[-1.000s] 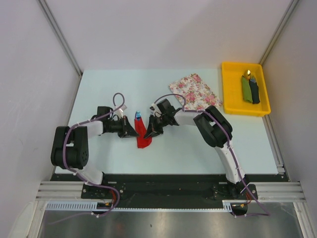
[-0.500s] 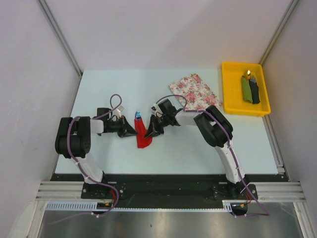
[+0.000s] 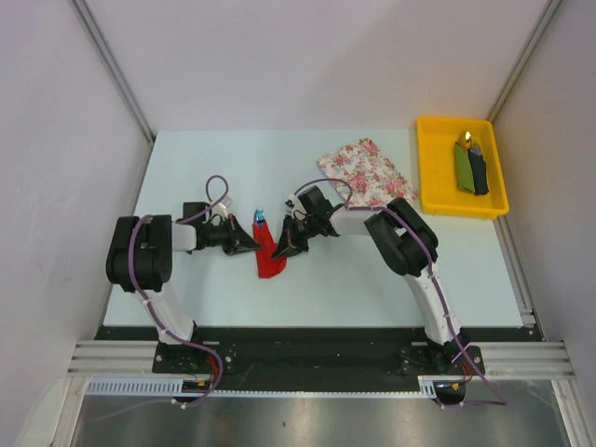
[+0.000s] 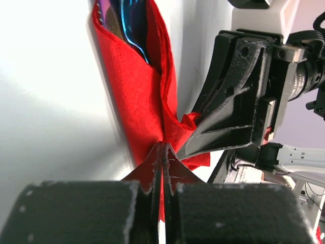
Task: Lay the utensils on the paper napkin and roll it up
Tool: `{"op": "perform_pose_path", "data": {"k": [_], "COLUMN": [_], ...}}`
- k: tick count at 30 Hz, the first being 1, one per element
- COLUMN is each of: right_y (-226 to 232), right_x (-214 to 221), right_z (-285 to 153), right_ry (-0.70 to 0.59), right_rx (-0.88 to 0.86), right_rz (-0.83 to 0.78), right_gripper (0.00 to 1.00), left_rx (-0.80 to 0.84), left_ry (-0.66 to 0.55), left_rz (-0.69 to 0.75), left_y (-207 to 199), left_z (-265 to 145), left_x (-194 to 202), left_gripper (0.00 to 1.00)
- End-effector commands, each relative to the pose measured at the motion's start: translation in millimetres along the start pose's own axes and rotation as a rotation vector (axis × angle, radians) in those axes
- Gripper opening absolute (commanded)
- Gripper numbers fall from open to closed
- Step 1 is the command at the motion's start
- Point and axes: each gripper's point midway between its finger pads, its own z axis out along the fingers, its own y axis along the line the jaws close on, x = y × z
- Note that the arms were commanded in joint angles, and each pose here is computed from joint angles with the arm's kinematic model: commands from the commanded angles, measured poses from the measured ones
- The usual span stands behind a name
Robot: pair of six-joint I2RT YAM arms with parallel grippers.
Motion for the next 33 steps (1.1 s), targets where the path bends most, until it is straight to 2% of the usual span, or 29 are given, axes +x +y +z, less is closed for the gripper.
{"op": "perform_pose_path", "data": {"k": [1,7,16,33], "right_y": [-14,3,56,68], "right_x": [-8,-11,-18,9], "right_z": [1,-4,-12,13], "right_ry": [-0.037,-0.037,-0.068,-0.003], "right_rx": [0.036,-0.018,-0.174,-0.181], "right_rz": [0.011,0.008,-0.005,-0.01], "right_gripper": [0.01,0.01,0.03,0.03], "left_rx": [0.027,0.0,-0.095,-0.117], "left_ry": [0.0,0.01,0.035,0.038], "left_rz": [0.004,-0.035,-0.049,-0.024], "left_y": [0,12,33,34], "left_z": [4,7,7,5], "left_x": [-4,0,12,10], "left_gripper": [0.0,0.0,0.0,0.0]}}
